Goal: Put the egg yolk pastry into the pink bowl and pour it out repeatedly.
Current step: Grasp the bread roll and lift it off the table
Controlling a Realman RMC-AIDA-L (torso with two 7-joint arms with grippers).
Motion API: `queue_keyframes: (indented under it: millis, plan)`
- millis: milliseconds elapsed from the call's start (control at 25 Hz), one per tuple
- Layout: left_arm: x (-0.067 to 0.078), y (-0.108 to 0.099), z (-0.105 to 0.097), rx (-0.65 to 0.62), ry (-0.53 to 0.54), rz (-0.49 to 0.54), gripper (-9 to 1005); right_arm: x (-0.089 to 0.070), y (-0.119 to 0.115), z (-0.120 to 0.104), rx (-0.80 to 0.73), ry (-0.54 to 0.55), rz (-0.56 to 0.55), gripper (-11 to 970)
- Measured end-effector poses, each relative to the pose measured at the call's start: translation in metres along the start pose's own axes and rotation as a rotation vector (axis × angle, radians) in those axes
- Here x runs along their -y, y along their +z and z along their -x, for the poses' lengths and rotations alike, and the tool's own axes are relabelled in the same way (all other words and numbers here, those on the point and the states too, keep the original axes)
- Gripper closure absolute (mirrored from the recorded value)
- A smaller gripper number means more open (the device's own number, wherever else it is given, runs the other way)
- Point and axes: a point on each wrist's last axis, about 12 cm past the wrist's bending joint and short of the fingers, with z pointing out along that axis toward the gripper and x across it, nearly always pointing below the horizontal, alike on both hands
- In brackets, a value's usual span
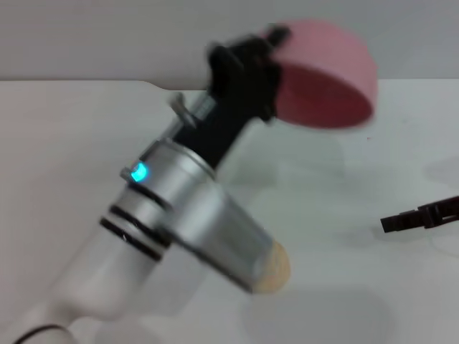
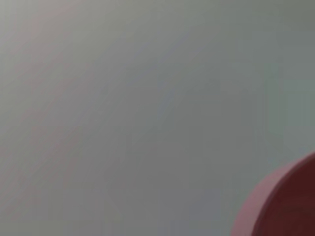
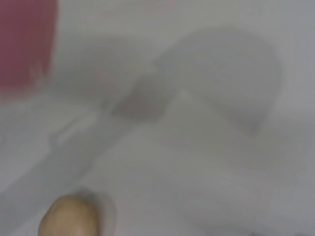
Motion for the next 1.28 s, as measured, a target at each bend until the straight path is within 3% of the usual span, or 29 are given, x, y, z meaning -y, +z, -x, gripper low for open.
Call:
queue_keyframes:
  millis: [200, 320, 560, 600, 680, 880, 1080, 1280]
  plan:
    - [-0.032, 0.019, -0.032, -0.263, -0.311, -0.046, 996, -0.006, 0.005, 0.011, 0.001, -0.028, 0.011, 489]
    - [-0.052, 0.024, -0.060, -0.379, -0.538, -0.153, 998, -0.012, 0.010, 0.019, 0.000, -0.056, 0.018, 489]
    - [-0.099, 0.018, -0.118, -0.495, -1.051, -0.411, 997, -0.027, 0.023, 0.033, 0.012, -0.148, 0.047, 488]
    - [-0.113, 0.013, -0.139, -0.564, -1.172, -0.453, 997, -0.029, 0.025, 0.035, 0.013, -0.161, 0.052, 484]
    - [-0.118, 0.010, -0.146, -0.601, -1.213, -0.481, 997, -0.035, 0.030, 0.039, 0.017, -0.187, 0.072, 476]
    - [-0.133, -0.006, -0.167, -0.880, -1.342, -0.658, 996, -0.047, 0.049, 0.047, 0.065, -0.239, 0.144, 455]
    - [-0.139, -0.019, -0.164, -1.059, -1.315, -0.736, 997, -0.066, 0.074, 0.043, 0.068, -0.328, 0.251, 435]
    - [-0.150, -0.030, -0.157, -1.178, -1.253, -0.752, 997, -0.075, 0.094, 0.039, 0.017, -0.355, 0.260, 414]
